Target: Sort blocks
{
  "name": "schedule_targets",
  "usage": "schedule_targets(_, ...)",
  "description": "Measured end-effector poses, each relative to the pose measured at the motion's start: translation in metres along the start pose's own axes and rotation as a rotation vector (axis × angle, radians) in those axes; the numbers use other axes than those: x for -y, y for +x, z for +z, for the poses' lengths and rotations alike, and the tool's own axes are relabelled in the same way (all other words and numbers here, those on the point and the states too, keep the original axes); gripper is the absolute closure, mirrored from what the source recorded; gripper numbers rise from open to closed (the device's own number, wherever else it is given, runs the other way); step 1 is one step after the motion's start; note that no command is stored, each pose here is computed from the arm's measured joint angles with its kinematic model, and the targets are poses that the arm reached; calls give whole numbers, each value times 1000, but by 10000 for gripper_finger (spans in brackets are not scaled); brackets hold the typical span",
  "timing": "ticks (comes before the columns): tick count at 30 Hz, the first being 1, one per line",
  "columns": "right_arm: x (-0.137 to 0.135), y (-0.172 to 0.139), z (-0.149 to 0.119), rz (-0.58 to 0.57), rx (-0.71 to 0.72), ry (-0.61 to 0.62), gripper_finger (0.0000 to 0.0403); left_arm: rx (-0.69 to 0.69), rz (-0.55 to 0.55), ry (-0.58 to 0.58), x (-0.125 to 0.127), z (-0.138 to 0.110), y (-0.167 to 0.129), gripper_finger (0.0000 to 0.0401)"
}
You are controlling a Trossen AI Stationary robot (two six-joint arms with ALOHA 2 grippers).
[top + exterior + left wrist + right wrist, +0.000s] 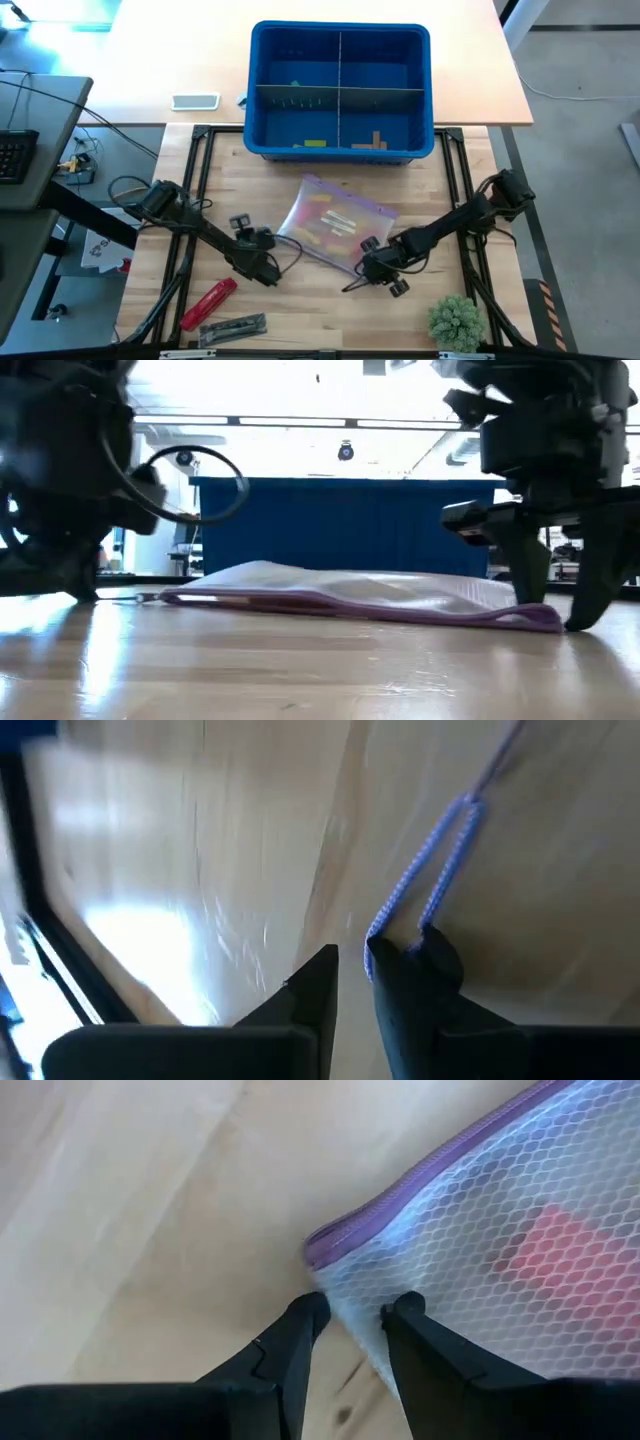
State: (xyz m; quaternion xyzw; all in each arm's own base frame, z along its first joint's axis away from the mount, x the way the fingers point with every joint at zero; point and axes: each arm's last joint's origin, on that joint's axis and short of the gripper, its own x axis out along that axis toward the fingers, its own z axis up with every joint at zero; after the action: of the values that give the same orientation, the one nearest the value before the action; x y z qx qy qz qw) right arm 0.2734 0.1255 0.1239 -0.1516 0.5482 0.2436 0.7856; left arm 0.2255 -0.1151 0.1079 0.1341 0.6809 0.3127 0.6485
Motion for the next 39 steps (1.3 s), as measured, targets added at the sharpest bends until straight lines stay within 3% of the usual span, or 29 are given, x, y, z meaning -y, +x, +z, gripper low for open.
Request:
schedule_targets(6, -11, -13, 2, -29, 26, 31, 289, -29, -98, -142, -20, -22, -9, 353)
schedule_targets(9, -15, -30, 9, -83, 105, 53, 289, 41, -191, -180, -29, -19, -28, 352)
schedule_targets(14, -29, -59, 14, -187, 212, 23, 289, 122, -318, -130, -45, -16, -59, 352)
schedule_targets(19, -49, -73, 17, -249, 280, -114, 289, 217, -433, -49, -53, -4, -92, 352)
schedule_targets(22, -58, -68, 21, -272, 287, -219, 289, 314, -482, 13, -53, 5, -107, 352)
schedule_targets(25, -60, -53, 23, -283, 271, -250, 289, 413, -549, 0, -50, 15, -115, 350)
schedule_targets(32, -52, -16, 28, -367, 245, -192, 277, 382, -563, -91, -42, 29, -106, 318)
schedule_targets(39, -48, 2, 30, -391, 237, -229, 224, 412, -642, -5, -18, 42, -101, 272)
